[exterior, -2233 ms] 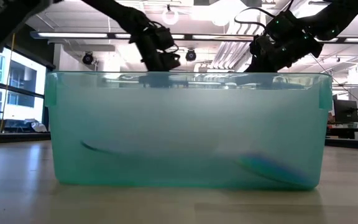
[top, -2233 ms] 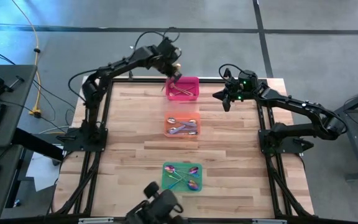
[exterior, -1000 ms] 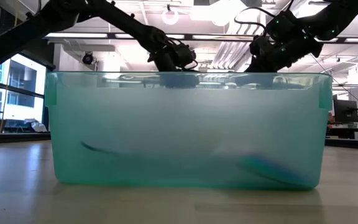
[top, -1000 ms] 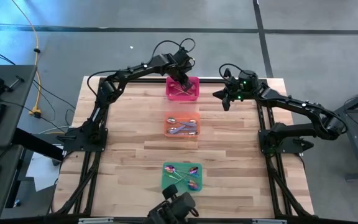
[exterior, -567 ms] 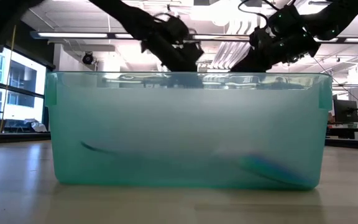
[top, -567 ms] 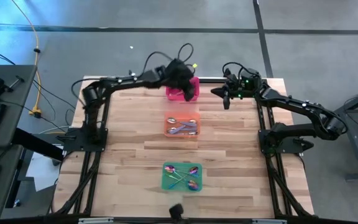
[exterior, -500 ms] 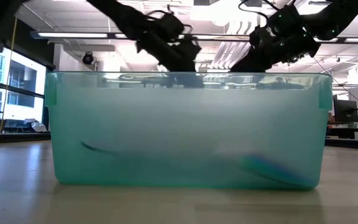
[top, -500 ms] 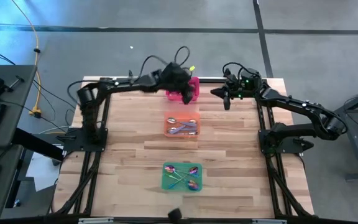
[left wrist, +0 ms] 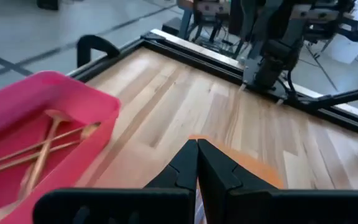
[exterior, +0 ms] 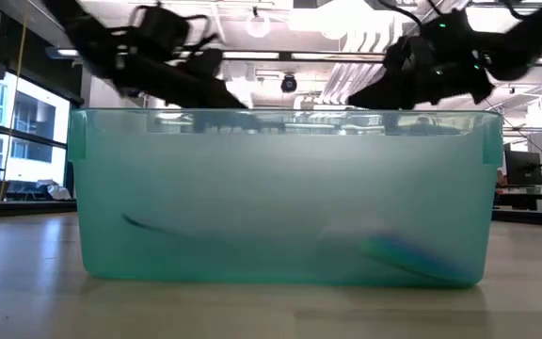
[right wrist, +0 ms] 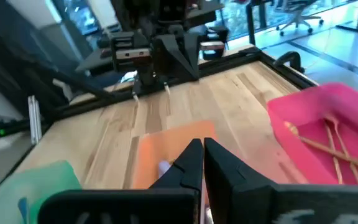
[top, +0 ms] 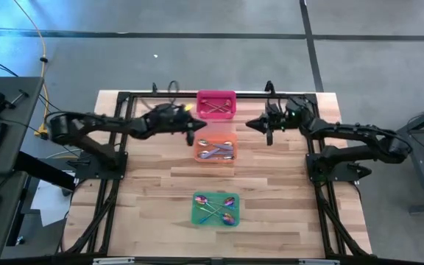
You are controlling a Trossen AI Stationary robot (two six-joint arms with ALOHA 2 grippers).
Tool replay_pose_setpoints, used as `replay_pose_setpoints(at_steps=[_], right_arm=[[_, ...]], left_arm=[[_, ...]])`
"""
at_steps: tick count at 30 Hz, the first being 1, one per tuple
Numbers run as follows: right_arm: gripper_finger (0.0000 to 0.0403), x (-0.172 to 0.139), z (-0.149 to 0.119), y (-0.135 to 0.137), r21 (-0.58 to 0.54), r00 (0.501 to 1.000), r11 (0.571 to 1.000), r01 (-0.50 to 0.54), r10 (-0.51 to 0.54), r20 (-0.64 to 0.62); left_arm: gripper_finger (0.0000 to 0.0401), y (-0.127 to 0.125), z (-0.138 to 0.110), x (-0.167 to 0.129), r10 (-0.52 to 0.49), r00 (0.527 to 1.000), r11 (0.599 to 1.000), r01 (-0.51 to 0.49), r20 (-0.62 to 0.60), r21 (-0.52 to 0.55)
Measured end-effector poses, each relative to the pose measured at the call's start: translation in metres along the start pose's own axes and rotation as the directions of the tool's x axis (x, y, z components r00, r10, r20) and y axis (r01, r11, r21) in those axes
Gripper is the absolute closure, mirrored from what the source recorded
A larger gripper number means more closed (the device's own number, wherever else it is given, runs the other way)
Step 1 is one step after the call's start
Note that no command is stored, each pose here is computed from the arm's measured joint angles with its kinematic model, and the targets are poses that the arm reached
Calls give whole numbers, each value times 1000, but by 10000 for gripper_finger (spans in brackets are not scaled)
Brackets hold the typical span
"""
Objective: Sort silverware by color (type)
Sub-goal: Return to Home Position
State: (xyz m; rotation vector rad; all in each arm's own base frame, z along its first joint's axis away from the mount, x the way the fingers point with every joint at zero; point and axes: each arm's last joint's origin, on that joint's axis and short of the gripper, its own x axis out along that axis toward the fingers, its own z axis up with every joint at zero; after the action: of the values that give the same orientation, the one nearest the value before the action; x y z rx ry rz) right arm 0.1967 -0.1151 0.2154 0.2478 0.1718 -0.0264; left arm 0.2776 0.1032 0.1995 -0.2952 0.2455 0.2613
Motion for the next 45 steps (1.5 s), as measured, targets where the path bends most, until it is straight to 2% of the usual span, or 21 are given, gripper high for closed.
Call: replay_pose_setpoints(at_steps=[3,6,11,15,18,26,31,34,38,40,43,45], right_arm=[[403,-7,-12,7,37,999,999,28,-29,29],[403,-19,-13,14,34,998,998,43,-45,46],[403,-45,-15,25,-32,994,995,91,-88,71],[403,-62,-28,30,-66,974,978,196,-187,131],[403,-71,-39,33,-64,948,958,280,-265,177],[403,-85,-66,46,-48,916,948,314,-290,277],[403,-93,-69,54,-50,900,937,345,-315,301],[403,-98,-67,60,-60,896,946,318,-279,346],[403,-103,-65,66,-68,885,953,294,-245,397],[403,-100,-69,65,-73,890,953,292,-243,385],[403,-97,-80,61,-34,902,939,341,-317,292],[403,-97,-82,60,-29,898,932,362,-340,279]], left_arm=[[401,-2,-5,-26,-13,999,999,12,38,39],[401,-5,-12,-52,-36,997,996,31,69,78],[401,-6,-31,-88,-67,992,995,57,111,85],[401,-6,-47,-109,-51,988,998,46,148,42],[401,-9,-55,-123,-61,979,997,53,193,48],[401,-7,-82,-143,-29,966,999,18,258,45],[401,-8,-84,-150,-35,972,999,27,234,39],[401,-10,-86,-154,-36,974,999,30,226,30],[401,-11,-87,-161,7,969,1000,-13,247,21],[401,-11,-88,-165,14,968,1000,-17,251,8],[401,-12,-93,-172,30,969,1000,-28,244,-9],[401,-13,-92,-177,33,961,999,-34,276,-1]])
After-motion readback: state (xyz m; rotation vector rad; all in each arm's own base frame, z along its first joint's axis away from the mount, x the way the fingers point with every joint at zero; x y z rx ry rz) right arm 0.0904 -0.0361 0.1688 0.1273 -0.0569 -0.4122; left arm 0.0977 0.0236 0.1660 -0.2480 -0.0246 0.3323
